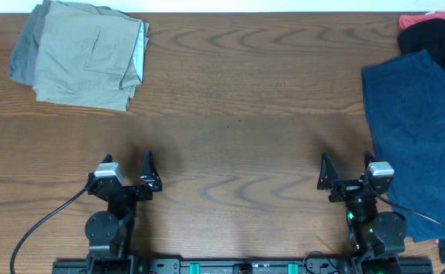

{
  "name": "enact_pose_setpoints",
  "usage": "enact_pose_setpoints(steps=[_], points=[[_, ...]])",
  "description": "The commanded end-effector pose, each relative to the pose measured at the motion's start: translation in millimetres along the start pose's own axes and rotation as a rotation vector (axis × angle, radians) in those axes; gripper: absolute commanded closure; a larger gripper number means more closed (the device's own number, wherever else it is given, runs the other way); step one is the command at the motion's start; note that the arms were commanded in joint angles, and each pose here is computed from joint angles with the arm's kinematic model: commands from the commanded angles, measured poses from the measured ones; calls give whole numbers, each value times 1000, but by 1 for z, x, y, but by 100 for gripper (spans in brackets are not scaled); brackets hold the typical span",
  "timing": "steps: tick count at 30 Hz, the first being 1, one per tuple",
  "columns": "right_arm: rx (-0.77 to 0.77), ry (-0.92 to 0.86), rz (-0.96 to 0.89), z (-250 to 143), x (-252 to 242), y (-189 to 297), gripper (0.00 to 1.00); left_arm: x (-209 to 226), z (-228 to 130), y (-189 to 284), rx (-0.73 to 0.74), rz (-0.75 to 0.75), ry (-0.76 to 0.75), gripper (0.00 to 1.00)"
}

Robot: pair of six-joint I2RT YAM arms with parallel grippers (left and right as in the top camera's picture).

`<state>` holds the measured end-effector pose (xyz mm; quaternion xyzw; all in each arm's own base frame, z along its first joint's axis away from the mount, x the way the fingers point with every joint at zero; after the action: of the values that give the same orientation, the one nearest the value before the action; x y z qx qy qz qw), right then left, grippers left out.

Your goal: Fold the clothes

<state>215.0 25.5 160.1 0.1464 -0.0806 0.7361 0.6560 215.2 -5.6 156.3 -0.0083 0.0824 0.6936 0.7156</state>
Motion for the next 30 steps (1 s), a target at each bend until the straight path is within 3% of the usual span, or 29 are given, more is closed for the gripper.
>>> enact_pose_setpoints(steps=[1,30], points=[[-11,9,-32,1,-6,0,1,0,-14,-1,46,-4,-13,2],[-19,7,-55,3,-11,1,1,0,-14,-1,46,-4,-13,2]])
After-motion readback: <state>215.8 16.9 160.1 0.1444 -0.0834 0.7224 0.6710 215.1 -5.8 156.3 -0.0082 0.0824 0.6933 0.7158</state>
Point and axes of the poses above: each gripper's point midway between its finger pads, its own y axis back along the fingers, its own x axis along the line the jaws close on, z = x × y, the point moved 3 cm from there along y, back along the fingers, and after that the axes turned 7 degrees about -y, right-handed, at the moved point
